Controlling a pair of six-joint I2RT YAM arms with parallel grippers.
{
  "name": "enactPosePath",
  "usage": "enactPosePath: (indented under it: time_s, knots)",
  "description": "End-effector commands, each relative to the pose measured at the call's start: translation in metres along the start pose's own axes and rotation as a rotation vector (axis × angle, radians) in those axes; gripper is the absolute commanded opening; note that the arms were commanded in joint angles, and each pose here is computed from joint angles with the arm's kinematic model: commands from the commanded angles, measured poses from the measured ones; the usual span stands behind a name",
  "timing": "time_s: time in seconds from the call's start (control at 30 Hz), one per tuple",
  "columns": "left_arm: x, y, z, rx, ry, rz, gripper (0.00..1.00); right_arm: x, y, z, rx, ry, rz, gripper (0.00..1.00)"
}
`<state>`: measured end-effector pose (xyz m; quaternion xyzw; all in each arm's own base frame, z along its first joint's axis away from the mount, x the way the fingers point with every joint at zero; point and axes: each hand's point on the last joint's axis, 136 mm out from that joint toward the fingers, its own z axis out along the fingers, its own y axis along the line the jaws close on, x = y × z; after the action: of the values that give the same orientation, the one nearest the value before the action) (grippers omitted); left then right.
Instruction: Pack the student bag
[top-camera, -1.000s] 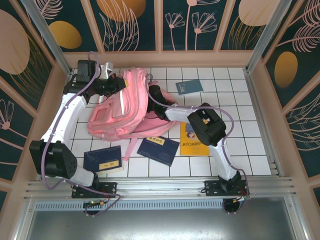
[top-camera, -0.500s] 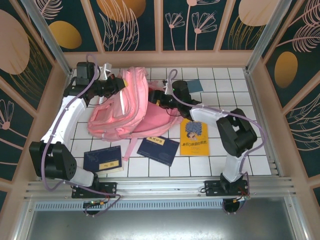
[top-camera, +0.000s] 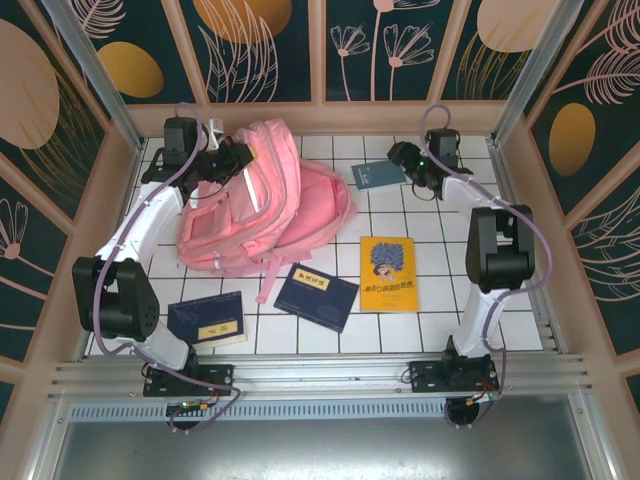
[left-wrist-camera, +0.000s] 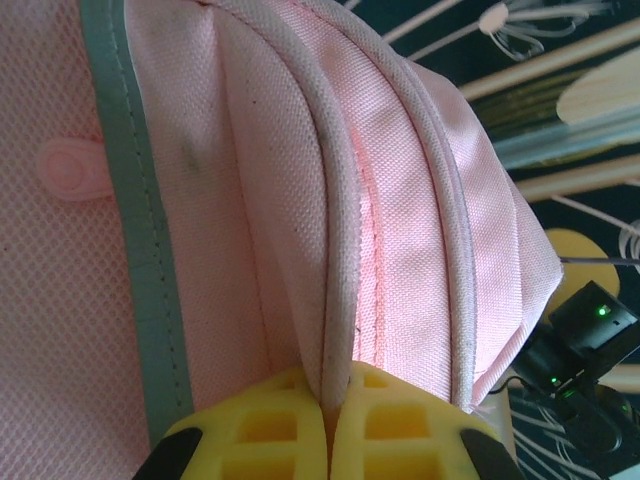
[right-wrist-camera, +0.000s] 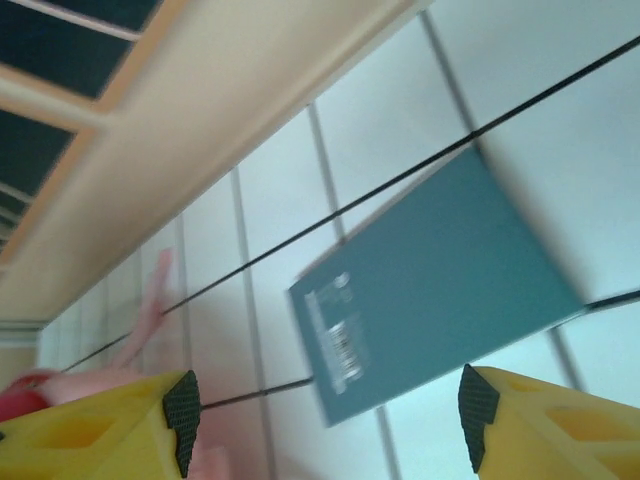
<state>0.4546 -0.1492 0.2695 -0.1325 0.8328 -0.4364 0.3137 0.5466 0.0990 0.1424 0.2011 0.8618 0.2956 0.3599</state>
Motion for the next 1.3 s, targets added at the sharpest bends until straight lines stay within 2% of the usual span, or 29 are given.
enactPosePath:
  time_s: [0.0,0.23,0.27,0.37,0.73,1.03,1.27]
  knots:
    - [-0.053,-0.02,-0.009,0.012,-0.203,0.08,0.0,0.003,-0.037,0.025,0.155,0.1,-0.046,0.72]
    - [-0.053,0.003,0.04,0.038,-0.112,-0.004,0.0,-0.007,-0.057,0.065,0.164,0.178,-0.058,0.76]
    - [-0.052,0.004,0.044,0.037,-0.106,-0.003,0.0,-0.006,-0.061,0.071,0.15,0.194,-0.046,0.79]
    - [-0.052,0.009,0.053,0.033,-0.093,-0.003,0.0,-0.001,-0.064,0.081,0.089,0.249,-0.005,0.8]
    - [-0.04,0.011,0.086,0.011,-0.021,0.011,0.0,0.047,-0.042,0.097,-0.154,0.467,0.055,0.78]
    - [-0.031,0.013,0.104,-0.008,0.022,0.019,0.0,0.076,-0.022,0.104,-0.193,0.543,0.012,0.76]
    - [-0.023,0.017,0.113,-0.025,0.058,0.025,0.0,0.095,0.009,0.104,-0.277,0.59,0.016,0.75]
